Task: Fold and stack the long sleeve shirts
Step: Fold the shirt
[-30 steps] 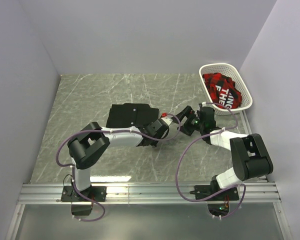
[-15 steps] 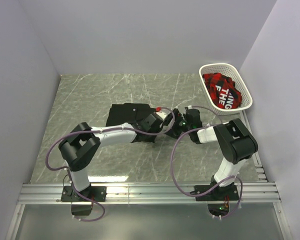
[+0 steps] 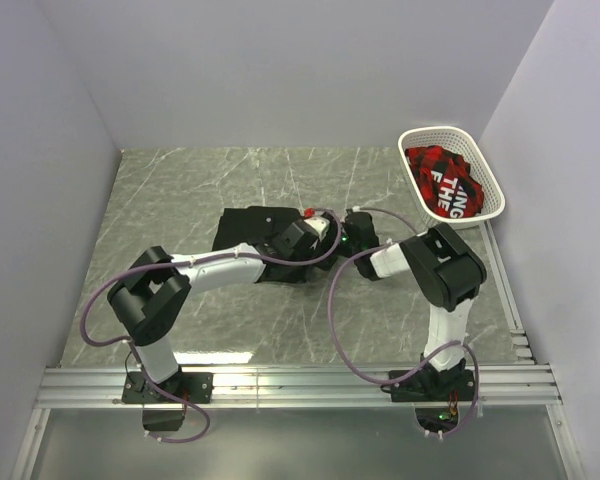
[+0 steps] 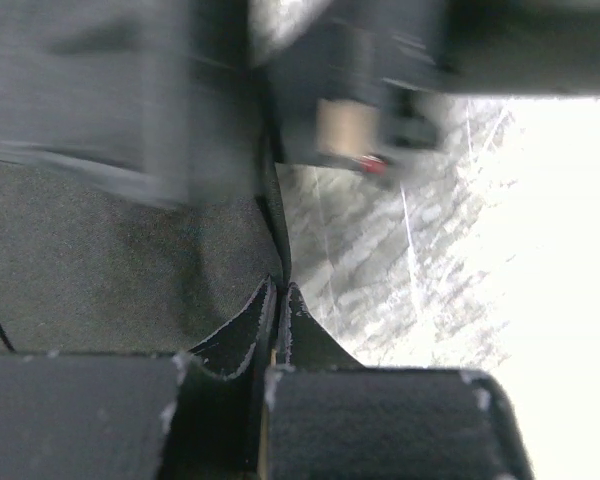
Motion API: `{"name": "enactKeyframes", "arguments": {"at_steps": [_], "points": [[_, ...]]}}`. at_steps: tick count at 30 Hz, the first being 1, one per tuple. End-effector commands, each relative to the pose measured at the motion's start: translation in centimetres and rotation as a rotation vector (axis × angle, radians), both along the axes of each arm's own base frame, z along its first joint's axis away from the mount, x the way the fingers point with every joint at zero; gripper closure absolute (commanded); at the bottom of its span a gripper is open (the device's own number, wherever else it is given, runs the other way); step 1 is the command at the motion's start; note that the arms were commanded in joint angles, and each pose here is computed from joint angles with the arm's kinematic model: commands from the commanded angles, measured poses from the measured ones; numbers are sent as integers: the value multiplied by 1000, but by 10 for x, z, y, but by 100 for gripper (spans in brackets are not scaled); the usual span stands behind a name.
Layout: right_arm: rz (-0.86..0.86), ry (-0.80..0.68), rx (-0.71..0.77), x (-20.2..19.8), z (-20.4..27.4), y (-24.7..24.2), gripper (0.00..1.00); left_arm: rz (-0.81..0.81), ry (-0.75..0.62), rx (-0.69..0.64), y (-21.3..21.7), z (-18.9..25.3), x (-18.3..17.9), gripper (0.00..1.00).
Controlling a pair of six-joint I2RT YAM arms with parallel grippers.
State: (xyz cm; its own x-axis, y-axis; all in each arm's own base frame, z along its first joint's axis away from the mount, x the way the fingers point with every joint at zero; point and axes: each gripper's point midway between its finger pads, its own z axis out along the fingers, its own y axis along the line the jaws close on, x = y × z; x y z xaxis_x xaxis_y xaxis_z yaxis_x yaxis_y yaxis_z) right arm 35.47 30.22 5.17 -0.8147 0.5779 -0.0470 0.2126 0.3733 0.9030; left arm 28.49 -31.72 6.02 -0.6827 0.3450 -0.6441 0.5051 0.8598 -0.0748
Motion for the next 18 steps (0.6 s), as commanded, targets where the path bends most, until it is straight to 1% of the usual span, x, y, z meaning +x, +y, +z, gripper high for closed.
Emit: {"name": "enactKeyframes", "arguments": {"at_steps": [1, 8, 12, 13, 15, 16, 18], "points": [[9, 50, -28, 3, -22, 12, 4, -6, -20, -89, -8, 25, -2, 100], [106, 24, -19, 5, -21, 47, 9, 6, -11, -134, -11, 30, -5, 99], [145, 10, -7, 0, -22, 59, 16, 29, -5, -157, -16, 33, -2, 99], [147, 2, -6, 1, -20, 59, 22, 27, -1, -167, -18, 34, -2, 100], [151, -24, -16, 1, -19, 57, 27, 35, 4, -185, -22, 37, -2, 99], [150, -30, -24, 2, -19, 56, 36, 38, 8, -193, -23, 37, -2, 97], [156, -40, -38, 1, -19, 54, 47, 47, 16, -210, -24, 41, -3, 94]]}}
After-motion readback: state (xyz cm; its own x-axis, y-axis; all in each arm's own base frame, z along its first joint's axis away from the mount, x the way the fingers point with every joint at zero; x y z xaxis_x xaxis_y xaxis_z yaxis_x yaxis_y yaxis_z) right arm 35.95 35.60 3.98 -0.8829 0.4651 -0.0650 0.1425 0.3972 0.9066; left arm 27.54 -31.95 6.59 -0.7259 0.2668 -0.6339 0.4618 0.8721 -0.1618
